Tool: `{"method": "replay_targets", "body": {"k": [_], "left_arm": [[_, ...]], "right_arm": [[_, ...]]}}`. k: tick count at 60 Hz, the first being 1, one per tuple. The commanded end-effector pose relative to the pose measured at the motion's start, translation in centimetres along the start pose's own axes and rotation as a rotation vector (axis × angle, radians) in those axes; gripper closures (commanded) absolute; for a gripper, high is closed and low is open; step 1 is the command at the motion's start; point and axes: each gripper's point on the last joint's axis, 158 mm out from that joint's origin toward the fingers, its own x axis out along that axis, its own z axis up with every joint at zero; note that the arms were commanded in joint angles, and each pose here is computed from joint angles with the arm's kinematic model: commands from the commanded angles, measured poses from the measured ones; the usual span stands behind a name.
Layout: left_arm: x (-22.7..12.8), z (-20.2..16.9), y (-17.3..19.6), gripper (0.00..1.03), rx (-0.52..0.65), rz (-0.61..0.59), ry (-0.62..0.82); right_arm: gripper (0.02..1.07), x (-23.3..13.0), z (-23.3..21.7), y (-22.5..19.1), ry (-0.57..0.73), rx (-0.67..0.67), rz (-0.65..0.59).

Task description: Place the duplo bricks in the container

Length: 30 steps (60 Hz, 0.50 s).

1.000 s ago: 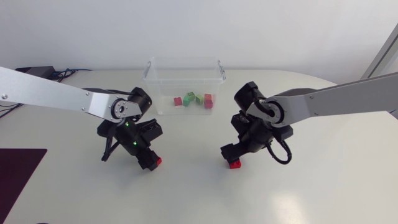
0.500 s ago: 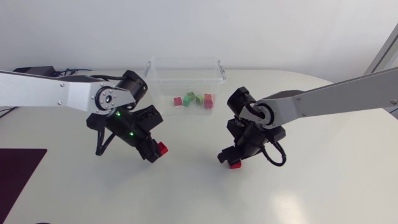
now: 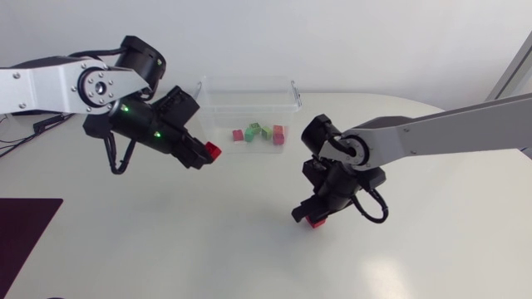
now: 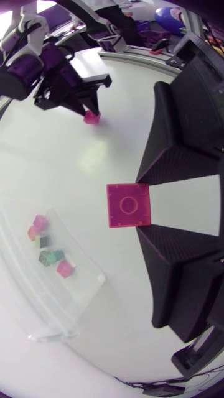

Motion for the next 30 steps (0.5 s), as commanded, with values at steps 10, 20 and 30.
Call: {"method": "replay_targets", "body": {"k": [10,20,30], "left_arm": [[-2.9,5.2,3.6,0.74,-0.078,0.072,-0.180],[-2.9,7.8,5.7,0.74,-0.109,0.098,-0.239],[-1.4,10.2,7.7,0.74,-0.139,0.109,-0.277]], "right_arm": [[0.81,-5.9,4.6,-0.2,-0.150,-0.004,-0.004],[0.81,-9.0,7.6,-0.3,-0.250,-0.003,0.001],[0.81,-11.8,10.6,-0.2,-0.345,-0.003,0.002]]}}
